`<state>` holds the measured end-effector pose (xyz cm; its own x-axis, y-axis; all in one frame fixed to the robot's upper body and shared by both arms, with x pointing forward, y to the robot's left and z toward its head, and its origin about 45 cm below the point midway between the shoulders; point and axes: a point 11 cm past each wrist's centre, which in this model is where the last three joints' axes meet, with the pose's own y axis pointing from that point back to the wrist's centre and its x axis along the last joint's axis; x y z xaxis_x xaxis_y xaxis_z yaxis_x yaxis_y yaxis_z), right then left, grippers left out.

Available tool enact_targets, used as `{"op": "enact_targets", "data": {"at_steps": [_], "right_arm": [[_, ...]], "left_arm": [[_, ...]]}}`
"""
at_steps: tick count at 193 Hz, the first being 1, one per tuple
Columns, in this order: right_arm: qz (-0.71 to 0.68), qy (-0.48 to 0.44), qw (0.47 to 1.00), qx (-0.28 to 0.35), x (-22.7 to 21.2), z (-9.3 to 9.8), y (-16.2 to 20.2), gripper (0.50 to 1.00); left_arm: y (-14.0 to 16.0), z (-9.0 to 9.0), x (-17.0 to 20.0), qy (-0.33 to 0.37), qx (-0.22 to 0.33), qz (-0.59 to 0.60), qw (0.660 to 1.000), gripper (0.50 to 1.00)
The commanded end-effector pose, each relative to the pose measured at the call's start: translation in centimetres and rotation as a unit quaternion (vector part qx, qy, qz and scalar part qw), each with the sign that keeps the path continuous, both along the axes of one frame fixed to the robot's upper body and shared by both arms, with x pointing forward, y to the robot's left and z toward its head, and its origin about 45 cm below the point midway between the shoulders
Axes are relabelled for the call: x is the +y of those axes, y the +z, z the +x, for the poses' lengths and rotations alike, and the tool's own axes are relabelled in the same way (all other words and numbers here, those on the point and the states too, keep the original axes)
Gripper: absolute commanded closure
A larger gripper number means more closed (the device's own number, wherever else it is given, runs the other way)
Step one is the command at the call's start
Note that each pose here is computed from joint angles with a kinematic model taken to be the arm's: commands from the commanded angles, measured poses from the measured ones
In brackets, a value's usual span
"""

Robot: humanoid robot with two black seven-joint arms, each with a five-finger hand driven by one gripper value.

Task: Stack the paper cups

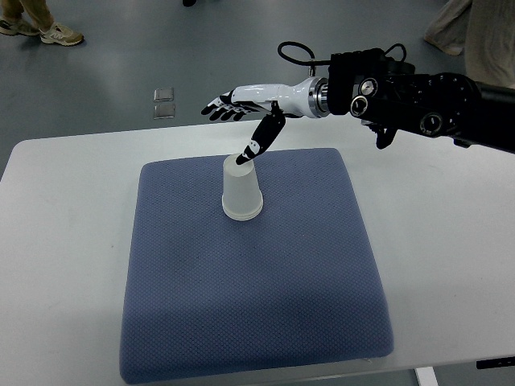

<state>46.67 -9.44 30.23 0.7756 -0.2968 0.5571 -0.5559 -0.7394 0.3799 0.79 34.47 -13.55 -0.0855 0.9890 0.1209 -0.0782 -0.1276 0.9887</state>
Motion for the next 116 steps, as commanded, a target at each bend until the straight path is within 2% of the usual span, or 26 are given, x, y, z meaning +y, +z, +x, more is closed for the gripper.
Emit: {"op": "enact_targets", "data": {"at_steps": [1, 23, 65, 94, 116], "right_arm": [[0.104, -0.082, 0.99, 0.04, -2.5, 1.4, 0.0, 0.593], [0.213, -0.163, 0.96, 0.086, -4.8, 2.3, -1.1, 0.591], [0.303, -0.28, 0.899, 0.147, -8.8, 1.9, -6.6, 0.587], [0.361, -0.331, 0.852, 0.181, -10.5, 1.3, -9.1, 0.587], [0.371, -0.337, 0.844, 0.192, -10.1, 1.0, -10.1, 0.587]], "left_arm": [[0.0, 0.0, 0.1, 0.0, 0.0, 0.001, 1.0, 0.5], [0.0, 0.0, 0.1, 0.0, 0.0, 0.001, 1.0, 0.5], [0.0, 0.1, 0.1, 0.0, -0.001, 0.001, 1.0, 0.5], [0.0, 0.1, 0.1, 0.0, -0.002, 0.001, 1.0, 0.5], [0.0, 0.1, 0.1, 0.0, -0.001, 0.001, 1.0, 0.5]]}}
